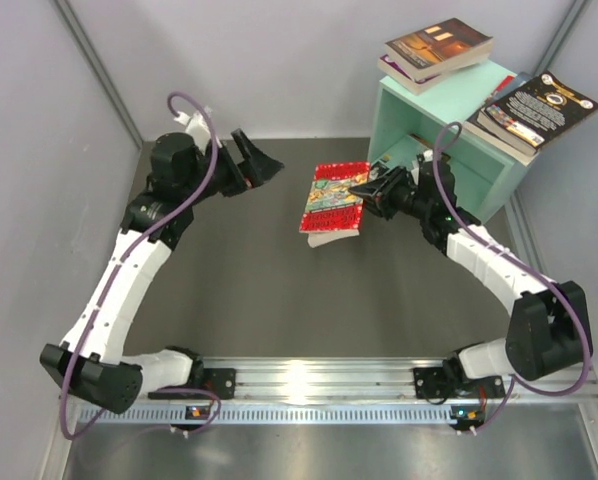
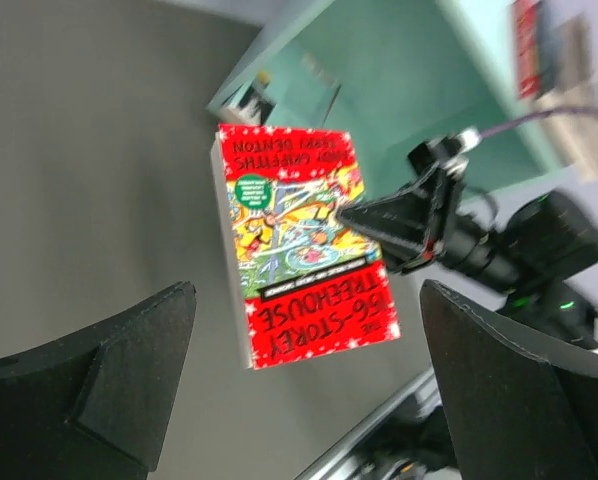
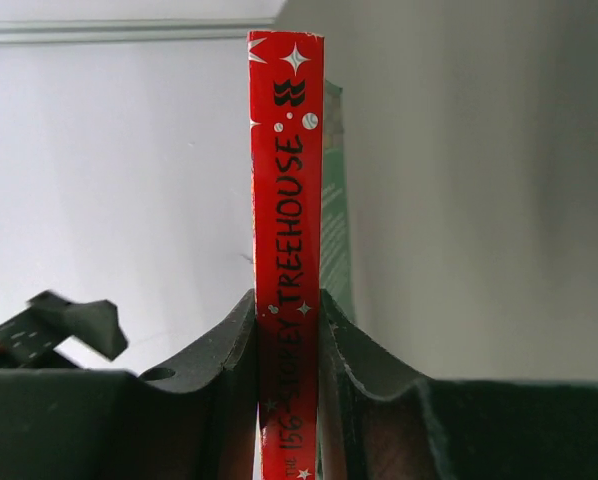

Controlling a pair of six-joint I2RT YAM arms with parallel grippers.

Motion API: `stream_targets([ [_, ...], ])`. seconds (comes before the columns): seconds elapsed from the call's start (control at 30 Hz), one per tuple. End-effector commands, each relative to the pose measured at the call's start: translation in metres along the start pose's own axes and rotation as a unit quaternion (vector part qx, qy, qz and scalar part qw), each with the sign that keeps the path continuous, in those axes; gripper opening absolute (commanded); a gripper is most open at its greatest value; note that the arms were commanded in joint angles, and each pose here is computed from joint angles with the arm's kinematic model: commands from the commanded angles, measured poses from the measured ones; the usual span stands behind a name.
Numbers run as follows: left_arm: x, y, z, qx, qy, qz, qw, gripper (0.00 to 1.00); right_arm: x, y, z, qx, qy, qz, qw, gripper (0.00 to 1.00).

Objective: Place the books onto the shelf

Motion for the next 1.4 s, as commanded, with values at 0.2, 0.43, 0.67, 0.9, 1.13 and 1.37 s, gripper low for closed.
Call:
stream_targets([
  [0.2, -0.109, -0.037, -0.034, 0.060, 0.157, -0.259, 0.951, 0.99, 0.004, 0.026, 0.005, 0.006, 0.010, 0.026, 1.000, 0.00],
  [0.43, -0.153, -0.064, -0.054, 0.040, 0.189, -0.362, 0.912, 0.99, -0.001, 0.019, 0.006, -0.019, 0.031, 0.021, 0.999, 0.00],
  [0.67, -0.191, -0.067, -0.063, 0.114, 0.200, -0.492, 0.840, 0.99, -0.006, 0.010, 0.006, -0.033, 0.046, 0.009, 0.998, 0.00],
  [0.9, -0.212, -0.039, -0.074, 0.251, 0.178, -0.598, 0.740, 0.99, -0.009, 0.017, 0.010, -0.029, 0.058, -0.003, 0.998, 0.00],
  [1.13, -0.201, -0.034, -0.082, 0.293, 0.141, -0.600, 0.731, 0.65, -0.017, 0.022, 0.018, -0.030, 0.071, -0.005, 0.997, 0.00],
  [1.37, -0.188, -0.040, -0.076, 0.289, 0.127, -0.570, 0.758, 0.00, -0.017, 0.024, 0.030, -0.036, 0.051, 0.004, 0.998, 0.00],
])
Point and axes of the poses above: each gripper's point midway between its finger pads, its own z axis back along the fingers, its own y axis along the line the jaws close on, x = y × z, the point moved 5 cm from there along z, back along the fingers, and after that the axes turned 2 degrees about -z, right-handed, at the moved point
